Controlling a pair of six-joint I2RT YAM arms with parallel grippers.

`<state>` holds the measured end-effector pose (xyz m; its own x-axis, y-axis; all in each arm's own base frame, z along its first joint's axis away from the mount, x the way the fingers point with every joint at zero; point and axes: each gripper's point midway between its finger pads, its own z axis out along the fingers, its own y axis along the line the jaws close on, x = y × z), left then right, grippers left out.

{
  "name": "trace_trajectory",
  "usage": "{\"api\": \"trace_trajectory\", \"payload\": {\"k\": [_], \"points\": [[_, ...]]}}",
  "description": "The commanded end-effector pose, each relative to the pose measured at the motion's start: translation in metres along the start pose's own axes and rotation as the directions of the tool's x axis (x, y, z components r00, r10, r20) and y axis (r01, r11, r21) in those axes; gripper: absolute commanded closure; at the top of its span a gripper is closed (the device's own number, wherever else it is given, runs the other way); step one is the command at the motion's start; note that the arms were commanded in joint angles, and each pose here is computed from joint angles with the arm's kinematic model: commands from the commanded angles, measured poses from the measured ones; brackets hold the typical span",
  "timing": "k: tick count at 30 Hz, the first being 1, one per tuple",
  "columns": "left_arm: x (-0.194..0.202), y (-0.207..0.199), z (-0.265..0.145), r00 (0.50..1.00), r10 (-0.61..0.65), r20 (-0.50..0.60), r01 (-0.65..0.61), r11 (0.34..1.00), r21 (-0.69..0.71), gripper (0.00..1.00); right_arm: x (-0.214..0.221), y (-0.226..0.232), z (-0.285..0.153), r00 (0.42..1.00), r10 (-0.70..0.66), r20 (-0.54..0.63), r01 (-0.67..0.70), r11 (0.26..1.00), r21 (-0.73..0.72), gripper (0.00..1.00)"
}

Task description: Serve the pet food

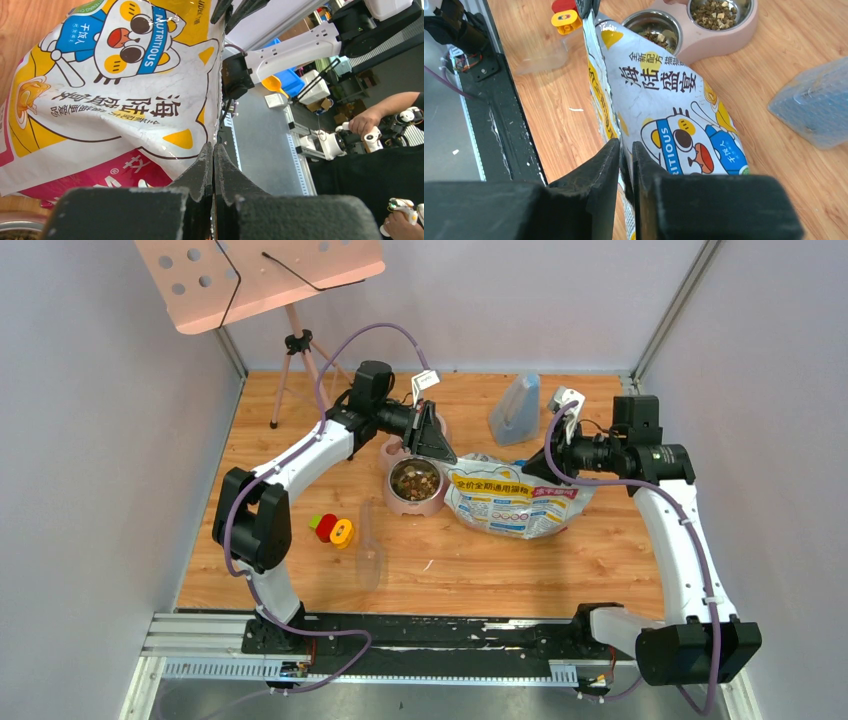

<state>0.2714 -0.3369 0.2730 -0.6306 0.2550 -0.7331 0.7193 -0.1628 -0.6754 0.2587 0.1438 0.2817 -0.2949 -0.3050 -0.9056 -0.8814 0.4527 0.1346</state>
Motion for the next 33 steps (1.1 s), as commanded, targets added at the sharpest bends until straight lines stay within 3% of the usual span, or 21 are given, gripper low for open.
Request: {"api": "trace_trajectory", "payload": {"k": [1, 3, 6, 7, 9, 14, 15, 16, 18, 19, 21, 26, 27, 28, 29, 32, 33], "points": [[-0.014, -0.014, 0.000, 0.997, 0.081, 0.001, -0.080, 0.996, 0.032, 1.00, 0.006, -0.002, -0.010, 0.998, -0.059, -0.029, 0.060, 0.998, 0.035, 0.85], [-0.015, -0.013, 0.000, 0.997, 0.081, 0.003, -0.081, 0.996, 0.028, 1.00, 0.014, -0.002, -0.012, 0.997, -0.062, -0.049, 0.063, 0.998, 0.022, 1.00], [-0.014, -0.011, 0.000, 0.997, 0.075, 0.002, -0.075, 0.997, 0.025, 1.00, 0.017, -0.009, -0.018, 0.999, -0.017, -0.051, 0.018, 1.000, 0.013, 1.00], [-0.014, -0.011, -0.001, 0.997, 0.074, 0.002, -0.074, 0.997, 0.025, 1.00, 0.016, -0.013, -0.020, 0.999, 0.000, -0.052, 0.001, 1.000, 0.022, 0.97], [-0.015, -0.011, -0.002, 0.997, 0.075, 0.004, -0.075, 0.997, 0.023, 1.00, 0.012, -0.017, -0.024, 0.998, 0.001, -0.057, 0.001, 0.999, 0.042, 0.79], [-0.018, -0.009, -0.005, 0.997, 0.080, 0.012, -0.080, 0.997, 0.015, 1.00, 0.012, -0.025, -0.041, 0.989, -0.095, -0.115, 0.107, 0.989, 0.103, 0.71], [-0.019, -0.009, -0.006, 0.997, 0.082, 0.014, -0.082, 0.997, 0.013, 1.00, 0.015, -0.025, -0.044, 0.985, -0.108, -0.133, 0.123, 0.987, 0.104, 0.79], [-0.020, -0.009, -0.007, 0.997, 0.082, 0.015, -0.082, 0.997, 0.012, 1.00, 0.018, -0.024, -0.047, 0.981, -0.118, -0.151, 0.133, 0.986, 0.098, 0.94], [-0.020, -0.007, -0.009, 0.996, 0.082, 0.017, -0.083, 0.997, 0.009, 1.00, 0.026, -0.024, -0.054, 0.977, -0.104, -0.185, 0.123, 0.988, 0.092, 1.00], [-0.020, -0.006, -0.010, 0.996, 0.081, 0.019, -0.082, 0.997, 0.007, 1.00, 0.030, -0.026, -0.058, 0.976, -0.084, -0.200, 0.105, 0.990, 0.098, 0.99], [-0.020, -0.005, -0.010, 0.997, 0.080, 0.020, -0.080, 0.997, 0.004, 1.00, 0.039, -0.032, -0.066, 0.971, -0.053, -0.234, 0.084, 0.989, 0.121, 0.85], [-0.024, -0.006, -0.012, 0.996, 0.085, 0.021, -0.085, 0.996, 0.001, 1.00, 0.061, -0.042, -0.093, 0.945, -0.043, -0.323, 0.100, 0.982, 0.163, 0.71], [-0.023, -0.004, -0.013, 0.996, 0.082, 0.020, -0.082, 0.997, -0.001, 1.00, 0.064, -0.044, -0.097, 0.940, -0.049, -0.337, 0.111, 0.980, 0.167, 0.77], [-0.024, -0.004, -0.013, 0.996, 0.085, 0.021, -0.085, 0.996, -0.002, 1.00, 0.066, -0.046, -0.101, 0.937, -0.054, -0.346, 0.117, 0.979, 0.164, 0.92], [-0.024, -0.003, -0.013, 0.996, 0.085, 0.021, -0.085, 0.996, -0.003, 1.00, 0.067, -0.049, -0.103, 0.934, -0.052, -0.353, 0.120, 0.978, 0.172, 1.00], [-0.026, -0.003, -0.013, 0.995, 0.092, 0.023, -0.092, 0.996, -0.006, 1.00, 0.066, -0.056, -0.109, 0.932, -0.057, -0.357, 0.131, 0.973, 0.188, 0.97], [-0.027, -0.003, -0.013, 0.995, 0.092, 0.024, -0.092, 0.996, -0.007, 1.00, 0.065, -0.058, -0.109, 0.932, -0.054, -0.357, 0.130, 0.973, 0.190, 0.87]]}}
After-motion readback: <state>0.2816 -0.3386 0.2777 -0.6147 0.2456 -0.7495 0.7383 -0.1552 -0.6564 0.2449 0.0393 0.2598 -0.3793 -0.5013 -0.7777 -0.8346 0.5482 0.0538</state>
